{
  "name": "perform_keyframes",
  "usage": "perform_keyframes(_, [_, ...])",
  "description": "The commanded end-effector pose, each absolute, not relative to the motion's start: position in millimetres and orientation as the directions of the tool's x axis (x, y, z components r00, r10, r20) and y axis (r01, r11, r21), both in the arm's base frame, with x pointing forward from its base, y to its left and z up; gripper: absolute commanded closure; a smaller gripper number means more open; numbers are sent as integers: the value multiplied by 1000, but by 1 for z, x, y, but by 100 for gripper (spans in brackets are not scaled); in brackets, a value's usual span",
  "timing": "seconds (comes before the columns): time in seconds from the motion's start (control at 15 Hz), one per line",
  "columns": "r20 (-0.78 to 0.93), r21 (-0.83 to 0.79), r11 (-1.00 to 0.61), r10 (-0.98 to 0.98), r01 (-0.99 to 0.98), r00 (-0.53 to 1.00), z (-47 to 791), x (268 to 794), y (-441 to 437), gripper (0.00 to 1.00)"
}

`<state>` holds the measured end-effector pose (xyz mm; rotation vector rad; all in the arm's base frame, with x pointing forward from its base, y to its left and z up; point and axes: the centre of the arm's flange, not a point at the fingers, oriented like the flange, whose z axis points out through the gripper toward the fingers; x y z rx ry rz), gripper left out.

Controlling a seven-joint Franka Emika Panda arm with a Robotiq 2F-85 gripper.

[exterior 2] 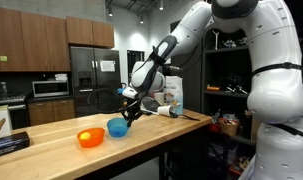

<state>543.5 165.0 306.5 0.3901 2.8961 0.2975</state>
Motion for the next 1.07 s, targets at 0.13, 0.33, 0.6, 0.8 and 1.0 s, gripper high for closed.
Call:
perform_keyframes(0.13, [-147,221,941,293,257,-945,297,538,139,99])
perform_keyframes(0.33, [-235,194,951,282,239,-930,302,534,136,99])
perform_keyframes(0.6, [-365,163,970,230,181,-902,310,525,134,99])
perform_keyframes(0.8, [-449,125,984,169,126,-877,312,515,140,99])
perform_keyframes(1.0, [-418,104,988,148,115,-897,306,508,139,99])
